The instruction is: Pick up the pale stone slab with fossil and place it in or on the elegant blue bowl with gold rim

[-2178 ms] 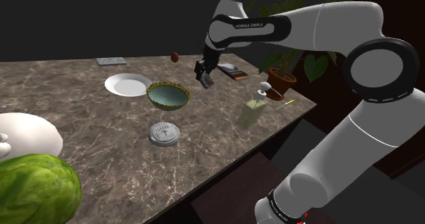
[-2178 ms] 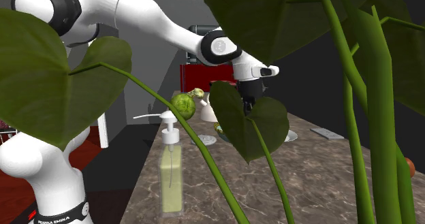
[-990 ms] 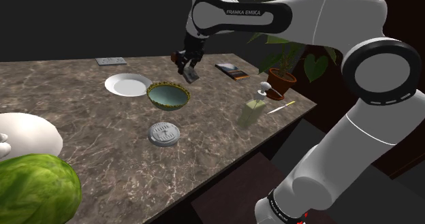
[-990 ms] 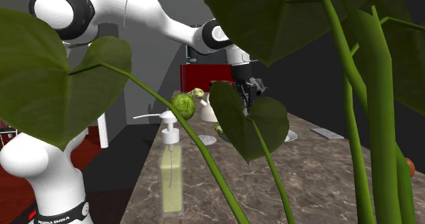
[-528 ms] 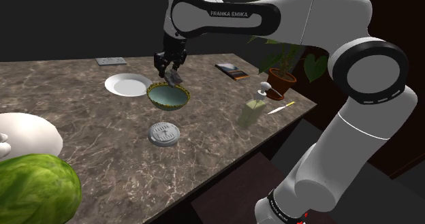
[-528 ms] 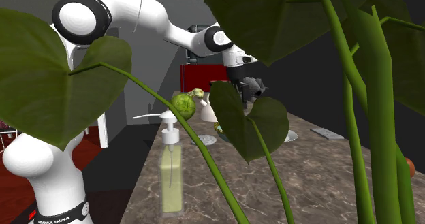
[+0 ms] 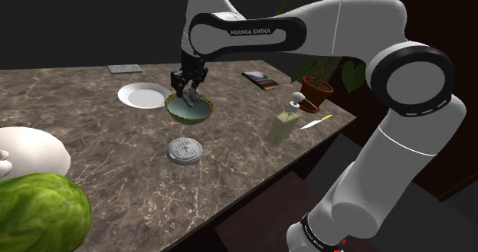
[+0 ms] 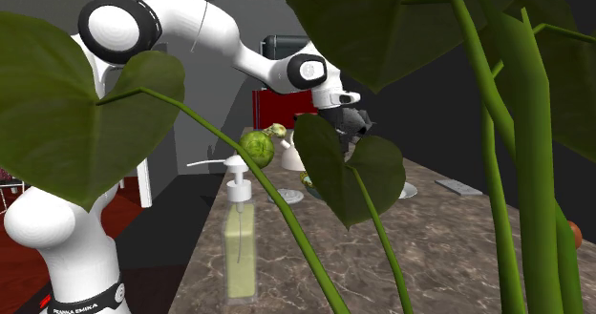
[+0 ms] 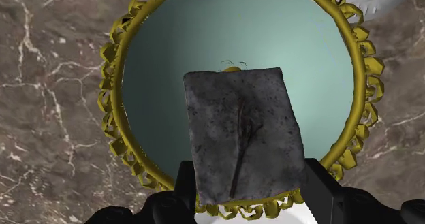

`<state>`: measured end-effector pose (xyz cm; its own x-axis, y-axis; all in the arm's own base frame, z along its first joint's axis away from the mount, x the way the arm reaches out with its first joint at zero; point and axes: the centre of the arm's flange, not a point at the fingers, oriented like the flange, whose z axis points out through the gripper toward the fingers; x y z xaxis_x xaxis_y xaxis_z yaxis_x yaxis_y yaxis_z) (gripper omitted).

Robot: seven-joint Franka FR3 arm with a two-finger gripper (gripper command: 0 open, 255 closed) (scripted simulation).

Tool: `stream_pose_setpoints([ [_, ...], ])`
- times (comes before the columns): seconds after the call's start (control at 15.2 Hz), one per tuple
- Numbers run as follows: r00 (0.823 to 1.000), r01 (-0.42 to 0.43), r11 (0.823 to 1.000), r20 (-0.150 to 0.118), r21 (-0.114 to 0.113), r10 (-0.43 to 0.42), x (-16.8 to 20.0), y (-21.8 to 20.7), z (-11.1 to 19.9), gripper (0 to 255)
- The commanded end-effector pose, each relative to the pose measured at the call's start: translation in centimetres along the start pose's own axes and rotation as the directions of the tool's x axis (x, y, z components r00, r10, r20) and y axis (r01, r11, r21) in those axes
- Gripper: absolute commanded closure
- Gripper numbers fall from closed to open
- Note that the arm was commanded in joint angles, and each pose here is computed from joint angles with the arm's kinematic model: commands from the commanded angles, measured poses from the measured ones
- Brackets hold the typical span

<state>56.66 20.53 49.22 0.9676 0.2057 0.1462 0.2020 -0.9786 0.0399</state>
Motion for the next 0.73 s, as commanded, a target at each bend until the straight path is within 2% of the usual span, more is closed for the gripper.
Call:
stream_pose_setpoints([
  [0.0,1.0,0.0,1.0,0.0,0.0,0.0,-0.19,0.03,1.11,255],
  [0.13,1.0,0.0,1.0,0.0,0.0,0.0,-0.31,0.0,1.94,255],
  [0.59,1.0,0.0,1.0,0.0,0.0,0.0,-0.31,0.0,1.94,255],
  [0.66,1.0,0.0,1.0,0.0,0.0,0.0,-0.31,0.0,1.94,0],
])
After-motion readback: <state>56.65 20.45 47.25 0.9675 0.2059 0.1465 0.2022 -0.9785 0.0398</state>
